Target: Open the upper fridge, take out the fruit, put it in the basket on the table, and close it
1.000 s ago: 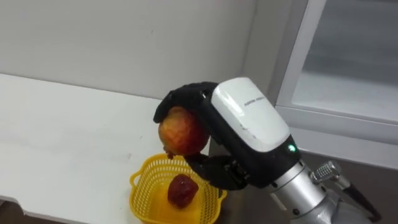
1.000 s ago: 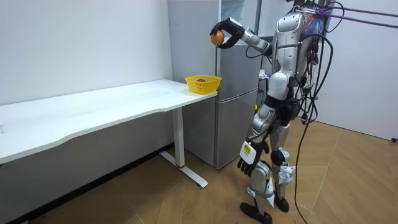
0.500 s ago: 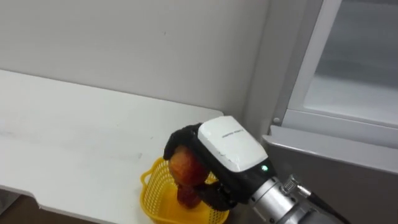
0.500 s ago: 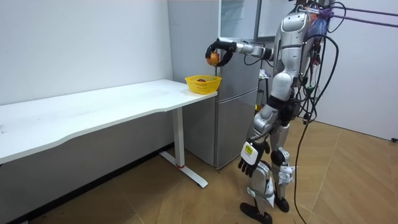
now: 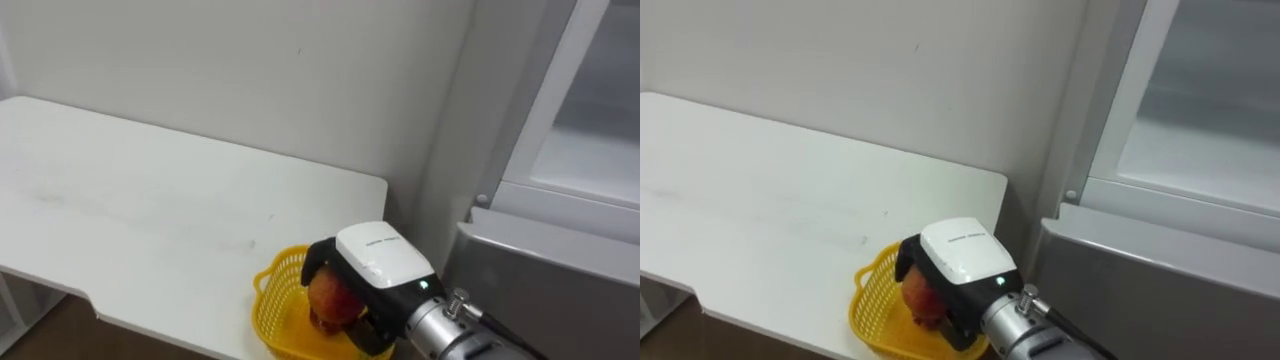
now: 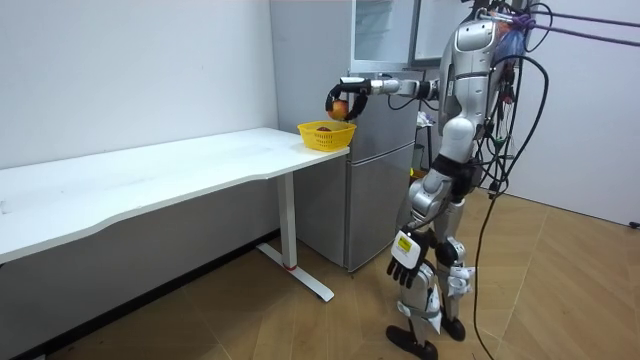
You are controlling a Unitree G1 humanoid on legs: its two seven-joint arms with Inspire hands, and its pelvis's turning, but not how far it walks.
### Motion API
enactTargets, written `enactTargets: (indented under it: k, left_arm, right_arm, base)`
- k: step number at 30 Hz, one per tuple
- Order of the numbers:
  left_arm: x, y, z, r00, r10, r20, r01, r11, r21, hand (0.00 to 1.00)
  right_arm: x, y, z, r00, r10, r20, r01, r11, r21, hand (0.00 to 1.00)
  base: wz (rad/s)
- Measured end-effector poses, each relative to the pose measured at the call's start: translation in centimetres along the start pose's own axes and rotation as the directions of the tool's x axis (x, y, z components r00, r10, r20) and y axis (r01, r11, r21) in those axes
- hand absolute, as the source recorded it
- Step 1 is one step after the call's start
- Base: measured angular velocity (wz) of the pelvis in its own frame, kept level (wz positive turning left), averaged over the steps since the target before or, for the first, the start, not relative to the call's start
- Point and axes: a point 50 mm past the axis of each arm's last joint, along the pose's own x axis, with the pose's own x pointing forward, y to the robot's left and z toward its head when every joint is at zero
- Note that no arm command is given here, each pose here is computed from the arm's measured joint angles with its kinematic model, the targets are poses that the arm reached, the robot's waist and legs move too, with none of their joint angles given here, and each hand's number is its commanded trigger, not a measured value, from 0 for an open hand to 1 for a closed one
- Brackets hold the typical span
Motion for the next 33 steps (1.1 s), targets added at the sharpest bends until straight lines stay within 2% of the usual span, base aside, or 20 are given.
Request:
enactTargets:
  k: [18,19,20,21,22,33]
  left_arm:
    - [0.0,0.3,0.2,1.0,0.012,-0.01,-0.012,1.0,-0.004,0.0]
    - [0.0,0.3,0.2,1.0,0.015,-0.009,-0.015,1.0,-0.004,0.0]
    - [0.0,0.3,0.3,1.0,0.016,-0.009,-0.016,1.0,-0.004,0.0]
    - [0.0,0.3,0.3,1.0,0.016,-0.008,-0.016,1.0,-0.003,0.0]
    - [0.0,0.3,0.3,1.0,0.016,-0.007,-0.016,1.0,-0.003,0.0]
    - [0.1,0.1,-0.1,1.0,0.006,-0.026,-0.006,1.0,-0.002,0.0]
  right_arm:
    - [0.0,1.1,-1.1,0.997,0.049,-0.053,-0.05,0.999,-0.019,1.0]
    - [0.0,1.2,-1.1,0.997,0.05,-0.054,-0.051,0.999,-0.019,0.8]
    - [0.0,1.2,-1.1,0.997,0.05,-0.054,-0.051,0.999,-0.019,0.37]
    - [0.0,1.2,-1.1,0.997,0.05,-0.054,-0.051,0.999,-0.018,0.03]
    - [0.0,1.2,-1.1,0.997,0.05,-0.054,-0.051,0.999,-0.018,0.0]
    - [0.0,1.3,-1.2,0.997,0.054,-0.056,-0.055,0.998,-0.013,0.0]
  base:
    - [0.01]
    - [0.0]
    - [0.0]
    - [0.0]
    - [0.0]
    - [0.0]
